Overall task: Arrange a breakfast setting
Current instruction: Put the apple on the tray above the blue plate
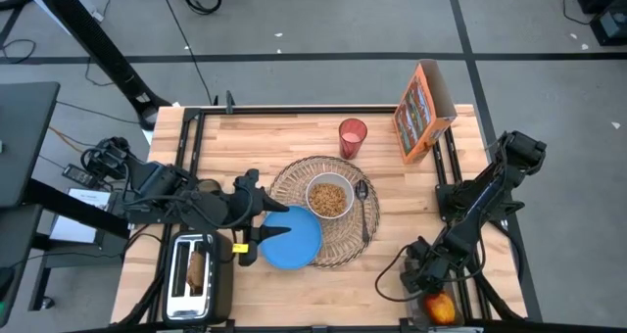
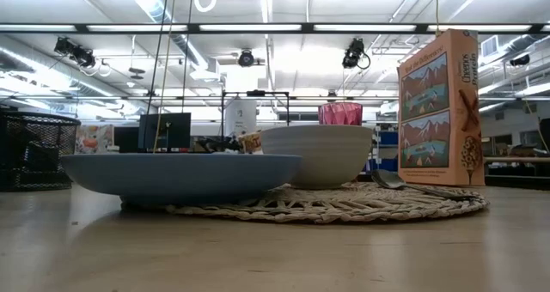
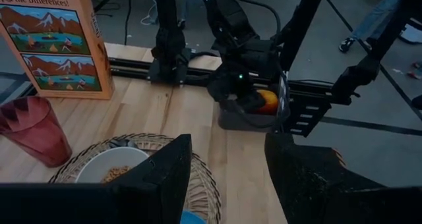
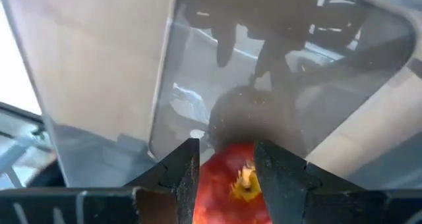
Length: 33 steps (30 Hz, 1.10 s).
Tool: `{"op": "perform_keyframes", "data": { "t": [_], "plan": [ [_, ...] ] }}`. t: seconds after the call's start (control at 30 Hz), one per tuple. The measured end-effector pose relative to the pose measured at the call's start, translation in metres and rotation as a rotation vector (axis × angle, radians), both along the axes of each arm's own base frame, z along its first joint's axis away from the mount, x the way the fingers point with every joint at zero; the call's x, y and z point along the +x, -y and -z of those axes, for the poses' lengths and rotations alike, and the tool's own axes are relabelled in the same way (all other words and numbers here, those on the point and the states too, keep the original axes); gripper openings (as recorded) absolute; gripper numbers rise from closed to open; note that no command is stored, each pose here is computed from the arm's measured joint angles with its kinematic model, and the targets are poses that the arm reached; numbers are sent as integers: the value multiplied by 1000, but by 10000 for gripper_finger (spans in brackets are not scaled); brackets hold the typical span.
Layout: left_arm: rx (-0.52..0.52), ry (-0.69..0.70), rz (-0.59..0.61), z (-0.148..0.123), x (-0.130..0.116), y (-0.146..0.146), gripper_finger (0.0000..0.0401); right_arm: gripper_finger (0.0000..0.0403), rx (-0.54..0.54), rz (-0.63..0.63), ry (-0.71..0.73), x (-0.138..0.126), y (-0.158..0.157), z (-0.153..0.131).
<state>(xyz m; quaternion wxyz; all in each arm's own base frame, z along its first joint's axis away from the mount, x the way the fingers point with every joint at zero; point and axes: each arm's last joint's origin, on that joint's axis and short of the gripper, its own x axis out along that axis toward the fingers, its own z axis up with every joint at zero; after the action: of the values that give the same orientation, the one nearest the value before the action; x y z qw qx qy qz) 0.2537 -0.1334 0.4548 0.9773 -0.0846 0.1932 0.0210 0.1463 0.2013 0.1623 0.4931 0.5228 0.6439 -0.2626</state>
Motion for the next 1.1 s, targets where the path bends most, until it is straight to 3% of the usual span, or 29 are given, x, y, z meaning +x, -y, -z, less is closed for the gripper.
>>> {"op": "perform_keyframes", "data": {
  "t": [0.2, 0.47, 0.8, 1.1],
  "plan": [
    [5, -9, 0, 1, 0, 0, 199, 150, 28, -98, -4, -4, -3, 0],
    [17, -6, 2, 0, -1, -2, 199, 148, 17, -107, 19, -7, -5, 0],
    [18, -6, -8, 0, 0, -5, 199, 97, 15, -157, 68, -6, -6, -1],
    [18, -6, -8, 0, 0, -5, 199, 109, 15, -281, 132, -8, -9, -1]
  ]
}}
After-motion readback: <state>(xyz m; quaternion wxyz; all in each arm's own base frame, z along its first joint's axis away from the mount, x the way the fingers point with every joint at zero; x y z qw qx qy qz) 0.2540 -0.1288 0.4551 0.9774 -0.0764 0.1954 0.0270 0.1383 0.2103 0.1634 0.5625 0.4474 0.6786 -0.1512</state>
